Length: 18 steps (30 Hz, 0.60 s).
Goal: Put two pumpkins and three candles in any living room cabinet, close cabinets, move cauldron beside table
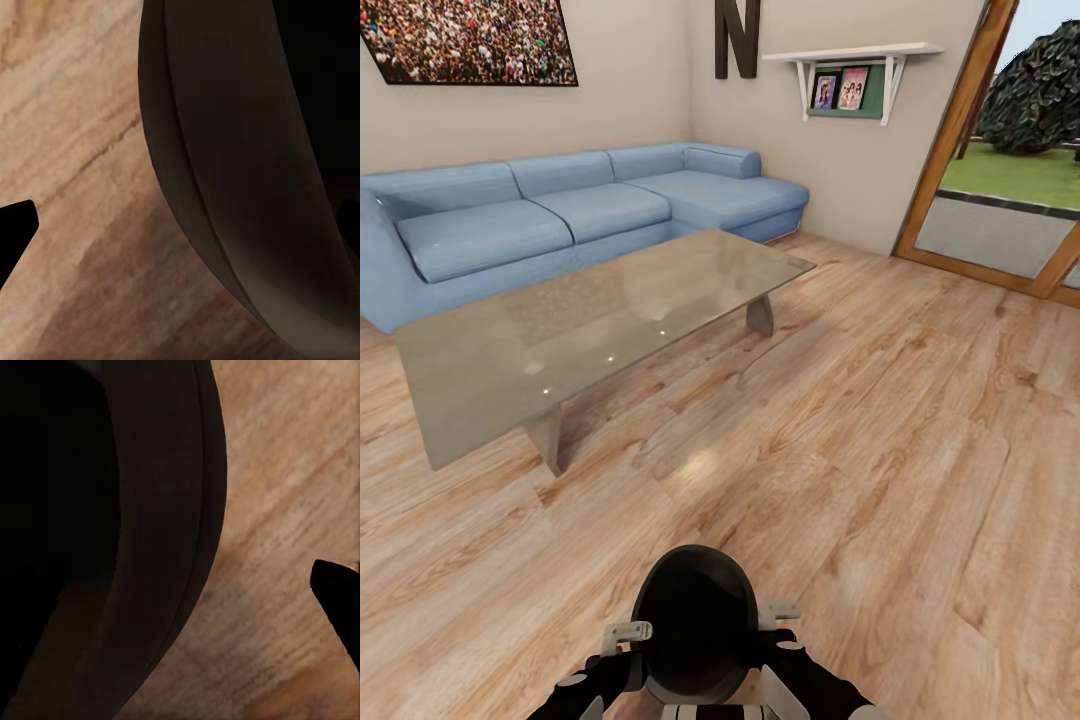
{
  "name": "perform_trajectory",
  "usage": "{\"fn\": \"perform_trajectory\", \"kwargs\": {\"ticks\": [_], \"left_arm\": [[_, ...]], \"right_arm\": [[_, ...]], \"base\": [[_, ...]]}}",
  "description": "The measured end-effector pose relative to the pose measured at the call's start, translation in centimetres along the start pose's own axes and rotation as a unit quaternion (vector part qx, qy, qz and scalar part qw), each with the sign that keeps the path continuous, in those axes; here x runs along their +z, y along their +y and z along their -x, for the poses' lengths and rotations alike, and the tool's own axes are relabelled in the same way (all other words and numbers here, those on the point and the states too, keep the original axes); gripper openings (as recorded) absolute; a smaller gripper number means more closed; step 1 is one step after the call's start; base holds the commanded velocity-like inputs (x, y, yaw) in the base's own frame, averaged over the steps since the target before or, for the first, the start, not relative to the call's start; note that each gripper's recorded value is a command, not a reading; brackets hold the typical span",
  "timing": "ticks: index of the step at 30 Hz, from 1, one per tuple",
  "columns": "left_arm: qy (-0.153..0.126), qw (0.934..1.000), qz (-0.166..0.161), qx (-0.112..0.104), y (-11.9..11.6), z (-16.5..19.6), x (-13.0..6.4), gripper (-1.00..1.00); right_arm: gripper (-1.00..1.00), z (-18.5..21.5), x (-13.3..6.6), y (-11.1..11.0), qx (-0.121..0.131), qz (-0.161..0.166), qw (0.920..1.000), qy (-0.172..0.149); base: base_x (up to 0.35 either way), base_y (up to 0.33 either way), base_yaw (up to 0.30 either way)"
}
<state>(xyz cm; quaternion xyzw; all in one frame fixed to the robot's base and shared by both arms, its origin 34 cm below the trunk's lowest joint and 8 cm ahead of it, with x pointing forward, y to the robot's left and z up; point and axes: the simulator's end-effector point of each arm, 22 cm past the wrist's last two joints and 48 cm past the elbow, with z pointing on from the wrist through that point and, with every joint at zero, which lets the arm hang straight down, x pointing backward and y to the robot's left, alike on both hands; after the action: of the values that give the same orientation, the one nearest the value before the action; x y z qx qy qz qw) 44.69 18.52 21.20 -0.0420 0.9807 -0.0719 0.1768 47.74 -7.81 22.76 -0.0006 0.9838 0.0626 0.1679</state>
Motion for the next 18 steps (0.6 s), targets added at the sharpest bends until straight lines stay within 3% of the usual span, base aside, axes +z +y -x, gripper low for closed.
{"fn": "perform_trajectory", "kwargs": {"ticks": [3,4,18], "left_arm": [[0.000,1.0000,-0.002,-0.002,-0.16,0.02,0.00,1.00],[0.000,1.0000,-0.003,-0.002,-0.18,0.02,0.00,-1.00],[-0.001,1.0000,0.002,-0.004,0.16,0.07,0.00,-1.00]], "right_arm": [[-1.00,-0.03,-0.01,0.13,0.002,0.002,1.0000,0.001],[-1.00,-0.03,-0.01,0.10,0.002,0.002,1.0000,0.001],[-1.00,0.00,0.01,-0.13,-0.001,-0.001,1.0000,0.000]], "base": [[0.000,0.000,0.000],[0.000,0.000,0.000],[0.000,0.000,0.000]]}}
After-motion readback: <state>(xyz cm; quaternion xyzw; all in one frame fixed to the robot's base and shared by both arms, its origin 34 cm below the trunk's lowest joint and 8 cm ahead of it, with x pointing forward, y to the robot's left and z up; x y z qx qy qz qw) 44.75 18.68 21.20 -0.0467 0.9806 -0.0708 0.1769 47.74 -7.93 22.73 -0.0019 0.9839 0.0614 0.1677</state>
